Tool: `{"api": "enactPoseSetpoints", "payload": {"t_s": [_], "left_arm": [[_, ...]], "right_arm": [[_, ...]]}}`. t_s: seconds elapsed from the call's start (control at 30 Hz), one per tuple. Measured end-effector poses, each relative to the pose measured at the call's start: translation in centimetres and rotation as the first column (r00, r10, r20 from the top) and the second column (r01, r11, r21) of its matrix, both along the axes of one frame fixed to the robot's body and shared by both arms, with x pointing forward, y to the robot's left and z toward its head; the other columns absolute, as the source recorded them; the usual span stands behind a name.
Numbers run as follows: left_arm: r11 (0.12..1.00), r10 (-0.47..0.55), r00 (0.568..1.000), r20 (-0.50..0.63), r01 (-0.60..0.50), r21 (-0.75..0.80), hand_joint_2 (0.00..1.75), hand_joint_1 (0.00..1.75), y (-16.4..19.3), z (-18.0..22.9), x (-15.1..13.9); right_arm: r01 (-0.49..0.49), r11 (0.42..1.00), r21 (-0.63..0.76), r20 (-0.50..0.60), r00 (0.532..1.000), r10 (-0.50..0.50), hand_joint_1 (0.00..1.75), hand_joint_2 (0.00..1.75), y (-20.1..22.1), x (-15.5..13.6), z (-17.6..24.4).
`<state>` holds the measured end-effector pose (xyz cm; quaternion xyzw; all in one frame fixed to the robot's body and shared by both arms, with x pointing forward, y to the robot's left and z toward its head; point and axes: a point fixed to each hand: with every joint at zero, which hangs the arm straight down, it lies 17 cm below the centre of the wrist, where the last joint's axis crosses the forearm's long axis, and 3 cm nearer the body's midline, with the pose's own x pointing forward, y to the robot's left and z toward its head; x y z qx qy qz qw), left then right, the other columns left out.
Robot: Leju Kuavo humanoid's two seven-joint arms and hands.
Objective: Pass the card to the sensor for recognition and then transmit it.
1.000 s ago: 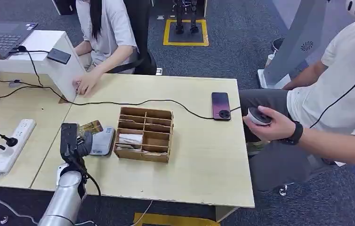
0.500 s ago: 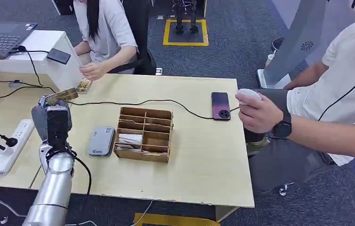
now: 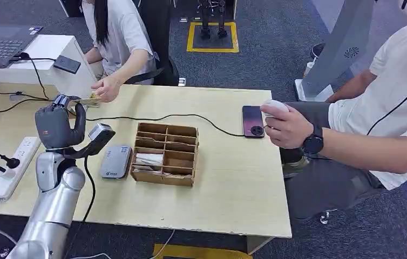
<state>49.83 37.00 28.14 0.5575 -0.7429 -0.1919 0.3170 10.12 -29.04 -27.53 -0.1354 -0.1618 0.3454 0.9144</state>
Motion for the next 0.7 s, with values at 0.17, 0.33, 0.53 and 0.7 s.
{"api": "enactPoseSetpoints", "payload": {"t_s": [0.17,0.33,0.53,0.7], "left_arm": [[1.0,0.002,1.0,-0.02,-0.002,-0.007,1.75,1.75,0.1,-0.7,0.5],[1.0,0.01,0.999,-0.036,-0.01,-0.005,1.75,1.75,0.1,-1.1,0.8],[1.0,0.015,0.999,-0.041,-0.015,-0.009,1.75,1.75,0.2,-1.1,1.1],[1.0,0.017,0.999,-0.045,-0.017,-0.013,1.75,0.0,0.3,-1.1,1.3]], "right_arm": [[-0.007,1.0,-0.001,0.001,1.0,0.007,0.0,1.75,0.0,0.1,0.0],[-0.008,1.0,-0.006,-0.001,1.0,0.008,0.0,1.75,0.0,0.2,0.0],[-0.009,1.0,-0.005,0.002,1.0,0.009,0.0,1.75,0.0,0.4,0.1],[-0.009,1.0,-0.005,0.004,1.0,0.009,0.0,1.75,0.0,0.5,0.1]]}}
